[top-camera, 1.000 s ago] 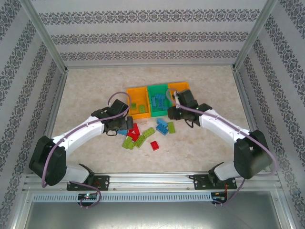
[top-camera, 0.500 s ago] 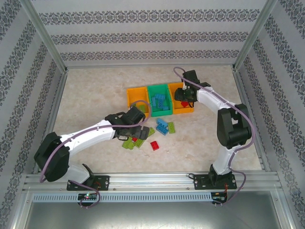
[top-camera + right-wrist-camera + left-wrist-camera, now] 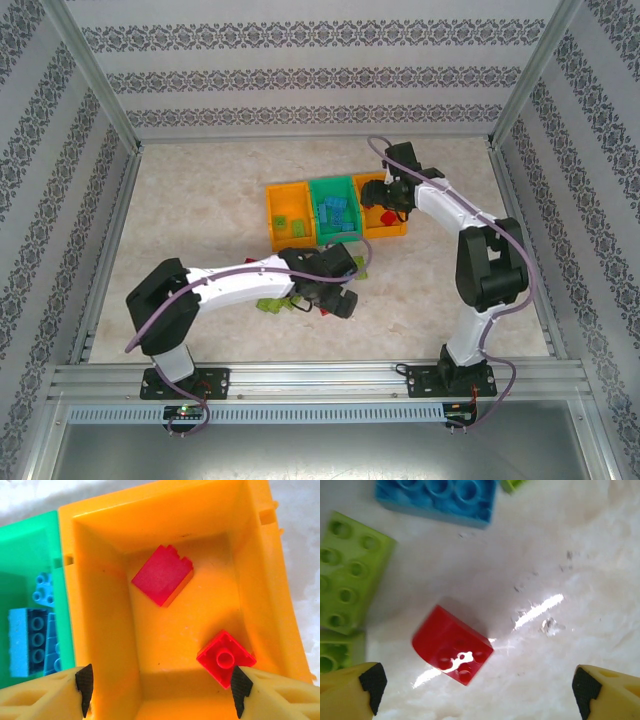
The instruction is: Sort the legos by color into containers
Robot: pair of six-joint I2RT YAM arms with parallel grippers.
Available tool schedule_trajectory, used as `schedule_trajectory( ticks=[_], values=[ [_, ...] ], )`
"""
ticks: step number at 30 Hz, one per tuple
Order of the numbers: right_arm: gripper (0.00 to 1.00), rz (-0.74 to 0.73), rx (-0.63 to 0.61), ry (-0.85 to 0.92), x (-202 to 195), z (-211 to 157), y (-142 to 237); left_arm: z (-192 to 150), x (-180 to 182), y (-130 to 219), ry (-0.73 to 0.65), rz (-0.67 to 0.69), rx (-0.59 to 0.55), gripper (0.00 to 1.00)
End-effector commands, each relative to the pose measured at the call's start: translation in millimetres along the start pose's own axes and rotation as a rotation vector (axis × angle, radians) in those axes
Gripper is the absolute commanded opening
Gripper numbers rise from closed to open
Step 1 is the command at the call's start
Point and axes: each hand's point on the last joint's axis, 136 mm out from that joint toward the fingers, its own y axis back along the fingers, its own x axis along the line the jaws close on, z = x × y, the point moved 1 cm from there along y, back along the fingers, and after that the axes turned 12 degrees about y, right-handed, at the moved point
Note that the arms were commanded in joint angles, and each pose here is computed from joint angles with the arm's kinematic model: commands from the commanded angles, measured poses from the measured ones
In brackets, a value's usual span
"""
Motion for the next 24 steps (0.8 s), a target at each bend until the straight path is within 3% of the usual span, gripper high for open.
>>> schedule_trajectory(
  ticks=[1,5,9,13,18,24],
  values=[
    [0.76,0.037,-0.076,-0.008,7.8,12.5,30.7,-14.3,16.5,-2.3,0.027,0.117,0.087,0.95],
    [0.78,0.029,-0.111,-0.012,5.6,12.0,44.4,-26.2,21.9,-7.2,0.213,0.156,0.137,0.95],
    [0.78,0.026,-0.134,-0.016,2.5,7.9,51.7,-34.8,14.8,-16.3,0.369,0.108,0.167,0.94],
    [0.79,0.026,-0.146,-0.021,-2.7,2.8,57.7,-30.2,8.2,-21.5,0.413,0.110,0.174,0.93],
    [0.80,0.019,-0.162,-0.033,-14.3,-7.0,70.0,-25.6,10.0,-35.2,0.482,0.110,0.182,0.82],
    [0.80,0.011,-0.189,-0.055,-28.7,-19.9,85.4,-10.3,10.9,-43.0,0.549,0.086,0.134,0.78]
  ],
)
